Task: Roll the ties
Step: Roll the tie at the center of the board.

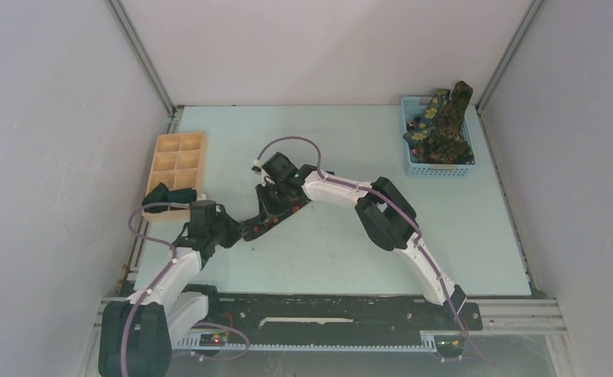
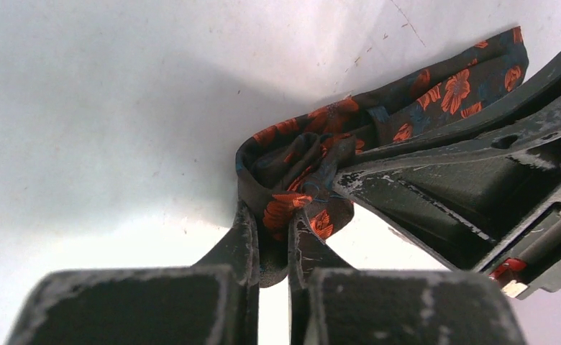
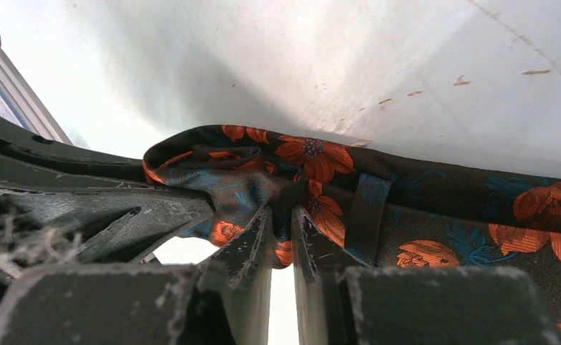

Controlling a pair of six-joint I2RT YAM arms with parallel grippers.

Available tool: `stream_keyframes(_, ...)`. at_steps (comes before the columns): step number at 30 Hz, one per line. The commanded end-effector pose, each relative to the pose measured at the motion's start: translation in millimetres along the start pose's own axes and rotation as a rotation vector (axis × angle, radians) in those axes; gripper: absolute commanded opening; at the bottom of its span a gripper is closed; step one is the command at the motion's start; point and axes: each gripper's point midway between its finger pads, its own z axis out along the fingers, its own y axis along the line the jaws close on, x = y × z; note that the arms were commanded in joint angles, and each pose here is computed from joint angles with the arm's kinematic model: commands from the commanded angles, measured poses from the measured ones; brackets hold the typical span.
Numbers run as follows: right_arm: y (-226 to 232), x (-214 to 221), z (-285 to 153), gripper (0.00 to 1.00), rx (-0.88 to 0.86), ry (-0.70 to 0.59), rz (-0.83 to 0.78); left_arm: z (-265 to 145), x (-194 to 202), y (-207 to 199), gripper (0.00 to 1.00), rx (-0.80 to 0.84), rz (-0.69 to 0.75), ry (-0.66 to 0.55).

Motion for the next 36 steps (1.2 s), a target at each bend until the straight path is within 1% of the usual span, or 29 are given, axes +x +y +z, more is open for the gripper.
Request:
stream_keyframes(1,10.8,14.1,11.4,0.16,0.021,0.033,-0.022,-17.3,-14.0,5.4,0.00,-0.100,0.072,-0.031)
stream_keyframes(8,31.6,13.3,14.6,0.16,0.008,0.020,-0.029,-42.0,-27.0,0.1,0.00,-0.163,0.092,-0.050)
stream_keyframes(10,38.6,10.2,13.1,0.18,0.000,0.011,-0.036,-46.8,-29.8,1.7,0.00,-0.188,0.104,-0.053)
stream_keyframes(16,52.8,-13.2,-11.1,0.26,0.014,-0.055,-0.081,-48.2,-34.7,7.0,0.00,-0.242,0.115,-0.056)
stream_keyframes(21,61.2,-22.7,-25.6,0.26,0.011,-0.091,-0.104,-46.7,-36.8,10.1,0.00,-0.273,0.124,-0.052)
stream_keyframes(25,66.5,-19.5,-18.4,0.23,-0.009,-0.082,-0.108,-45.4,-38.5,9.1,0.00,-0.283,0.131,-0.049)
stream_keyframes(36,67.3,-8.6,21.3,0.20,-0.029,-0.024,-0.104,-45.0,-41.6,0.6,0.00,-0.278,0.138,-0.043)
